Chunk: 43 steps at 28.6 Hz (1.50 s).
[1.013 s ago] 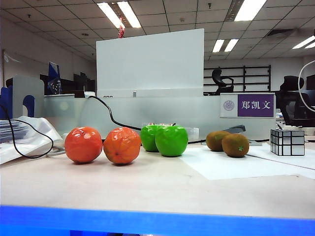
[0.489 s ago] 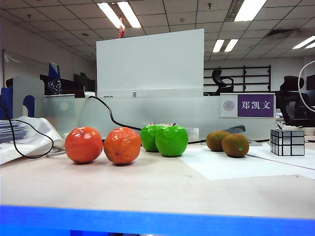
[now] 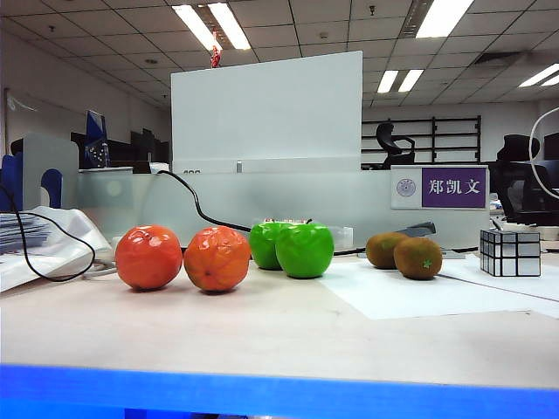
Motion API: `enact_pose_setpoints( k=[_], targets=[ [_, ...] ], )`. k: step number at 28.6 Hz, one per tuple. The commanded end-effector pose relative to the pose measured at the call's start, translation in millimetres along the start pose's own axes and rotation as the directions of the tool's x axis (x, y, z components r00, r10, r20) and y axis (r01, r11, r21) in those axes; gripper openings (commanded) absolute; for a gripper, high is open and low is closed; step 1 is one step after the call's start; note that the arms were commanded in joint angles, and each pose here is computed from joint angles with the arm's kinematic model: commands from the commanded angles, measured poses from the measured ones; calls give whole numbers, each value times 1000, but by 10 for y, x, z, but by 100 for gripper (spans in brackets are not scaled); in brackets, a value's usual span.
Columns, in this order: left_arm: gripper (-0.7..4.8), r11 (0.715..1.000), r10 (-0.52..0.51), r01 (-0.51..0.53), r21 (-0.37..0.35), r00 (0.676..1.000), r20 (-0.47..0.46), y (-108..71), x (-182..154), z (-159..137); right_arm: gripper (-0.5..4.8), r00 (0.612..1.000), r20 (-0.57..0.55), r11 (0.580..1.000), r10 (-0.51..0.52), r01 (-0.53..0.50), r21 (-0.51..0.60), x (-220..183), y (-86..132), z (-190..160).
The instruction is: Put the same fruits together.
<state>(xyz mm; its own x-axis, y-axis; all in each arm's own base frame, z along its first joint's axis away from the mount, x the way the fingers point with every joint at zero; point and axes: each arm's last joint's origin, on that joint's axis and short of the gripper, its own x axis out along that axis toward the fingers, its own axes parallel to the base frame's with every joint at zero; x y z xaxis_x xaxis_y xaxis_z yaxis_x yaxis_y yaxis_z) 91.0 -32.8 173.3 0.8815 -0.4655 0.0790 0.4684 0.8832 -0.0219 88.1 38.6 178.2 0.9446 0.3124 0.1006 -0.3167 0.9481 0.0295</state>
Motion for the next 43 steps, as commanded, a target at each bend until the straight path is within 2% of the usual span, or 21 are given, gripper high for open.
enact_pose_setpoints(
  k=[1, 5, 7, 9, 12, 14, 18, 43],
  targets=[
    [-5, 1000, -3, 3, 6, 1000, 10, -1, -2, 12, 22, 1000, 17, 1000, -4, 4, 0, -2, -1, 28],
    [-5, 1000, 13, -13, 8, 1000, 11, 16, -4, 14, 22, 999, 18, 1000, -30, 30, -4, 0, -33, 29],
    [-5, 999, 52, -52, 11, 999, 12, 53, -11, 16, 22, 996, 20, 996, -85, 85, -12, 3, -102, 30],
    [-5, 994, 108, -109, 15, 994, 13, 107, -23, 18, 22, 982, 24, 982, -187, 188, -22, -4, -204, 34],
    [-5, 976, 214, -215, 23, 977, 17, 205, -54, 22, 22, 937, 34, 937, -347, 348, -37, -36, -360, 42],
    [-5, 958, 285, -286, 28, 958, 20, 270, -82, 26, 22, 907, 40, 906, -419, 421, -44, -61, -431, 47],
    [-5, 925, 378, -378, 35, 926, 25, 353, -125, 31, 22, 861, 48, 860, -506, 508, -51, -98, -516, 54],
    [-5, 925, 378, -379, 35, 926, 25, 354, -126, 31, 22, 857, 48, 855, -514, 516, -51, -102, -524, 54]
  ],
)
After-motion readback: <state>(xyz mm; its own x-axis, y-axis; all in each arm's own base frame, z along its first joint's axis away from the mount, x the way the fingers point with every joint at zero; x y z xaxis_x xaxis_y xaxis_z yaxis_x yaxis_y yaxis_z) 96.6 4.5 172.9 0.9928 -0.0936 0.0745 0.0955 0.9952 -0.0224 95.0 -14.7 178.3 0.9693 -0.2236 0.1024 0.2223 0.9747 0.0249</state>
